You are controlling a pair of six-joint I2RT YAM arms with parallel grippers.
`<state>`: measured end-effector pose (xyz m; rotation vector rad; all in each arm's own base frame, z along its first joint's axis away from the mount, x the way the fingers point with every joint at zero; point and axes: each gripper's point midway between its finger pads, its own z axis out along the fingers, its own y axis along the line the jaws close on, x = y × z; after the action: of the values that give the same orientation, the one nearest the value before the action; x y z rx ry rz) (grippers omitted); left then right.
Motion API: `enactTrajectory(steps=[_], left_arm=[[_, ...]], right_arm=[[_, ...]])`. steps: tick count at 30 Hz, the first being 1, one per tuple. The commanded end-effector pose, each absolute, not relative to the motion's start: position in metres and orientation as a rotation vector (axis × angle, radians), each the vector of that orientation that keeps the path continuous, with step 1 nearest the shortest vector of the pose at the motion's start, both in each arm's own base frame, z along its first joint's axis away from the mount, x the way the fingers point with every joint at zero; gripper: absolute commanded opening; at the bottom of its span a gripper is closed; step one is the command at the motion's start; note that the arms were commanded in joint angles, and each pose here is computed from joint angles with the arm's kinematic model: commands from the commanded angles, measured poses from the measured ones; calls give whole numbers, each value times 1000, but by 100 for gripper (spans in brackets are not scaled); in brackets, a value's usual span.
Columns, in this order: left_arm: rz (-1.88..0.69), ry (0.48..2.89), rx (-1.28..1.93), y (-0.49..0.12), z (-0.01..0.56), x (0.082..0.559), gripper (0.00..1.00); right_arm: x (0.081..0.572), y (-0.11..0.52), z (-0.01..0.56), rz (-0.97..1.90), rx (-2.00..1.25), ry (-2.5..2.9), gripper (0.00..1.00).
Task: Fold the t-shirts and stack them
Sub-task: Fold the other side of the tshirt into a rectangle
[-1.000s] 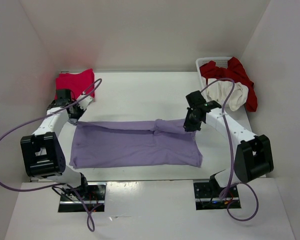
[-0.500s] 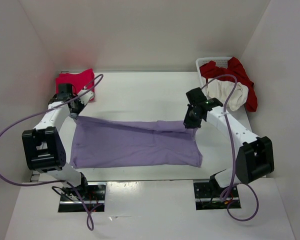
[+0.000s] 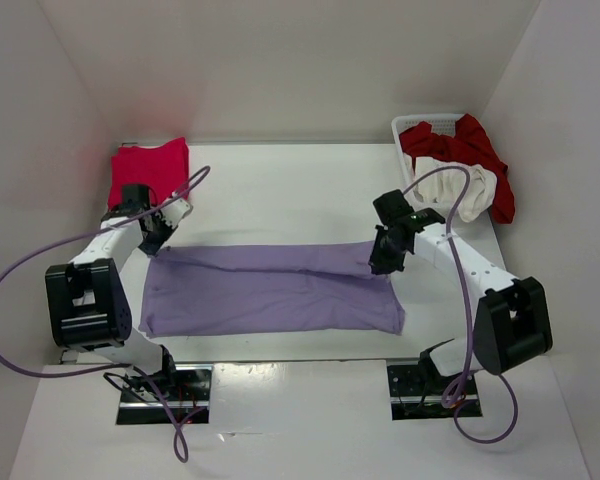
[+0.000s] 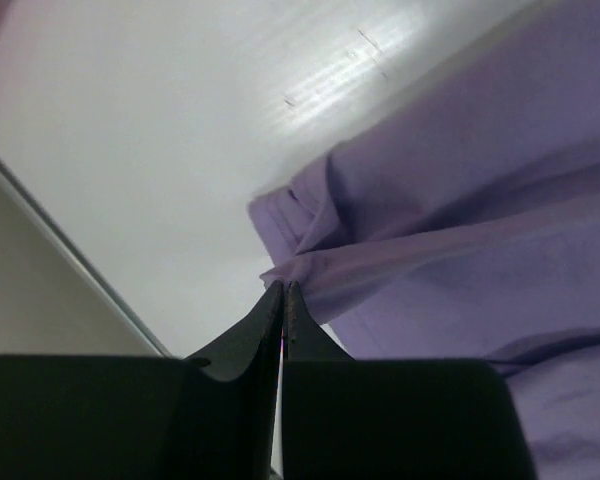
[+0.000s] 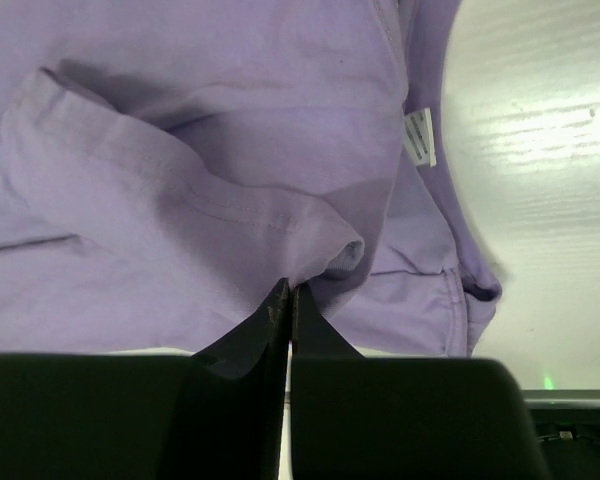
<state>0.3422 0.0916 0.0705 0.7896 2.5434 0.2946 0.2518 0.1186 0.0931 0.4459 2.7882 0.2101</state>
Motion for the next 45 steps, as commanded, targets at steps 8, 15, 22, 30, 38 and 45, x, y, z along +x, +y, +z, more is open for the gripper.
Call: enactTrajectory(steps=[8,15,22,30,38,45], left_arm=[[260,2581,853,86,56,317,0],[279,2607,942,87,54,303,0],[197,2584,921,73,81,304,0],[165,2695,947,73,57,272,4],[153,2778,1046,76,57,245,40],[217,2632,922,84,116,297,47]], right_arm=[[232,115,67,105,486,2933,5],[231,102,70,-7,479,2942,3],[225,100,72,-27,451,2966,0],[225,97,67,-57,439,2983,16],[230,109,79,26,376,2977,44],[267,160,134,216,197,2796,42]])
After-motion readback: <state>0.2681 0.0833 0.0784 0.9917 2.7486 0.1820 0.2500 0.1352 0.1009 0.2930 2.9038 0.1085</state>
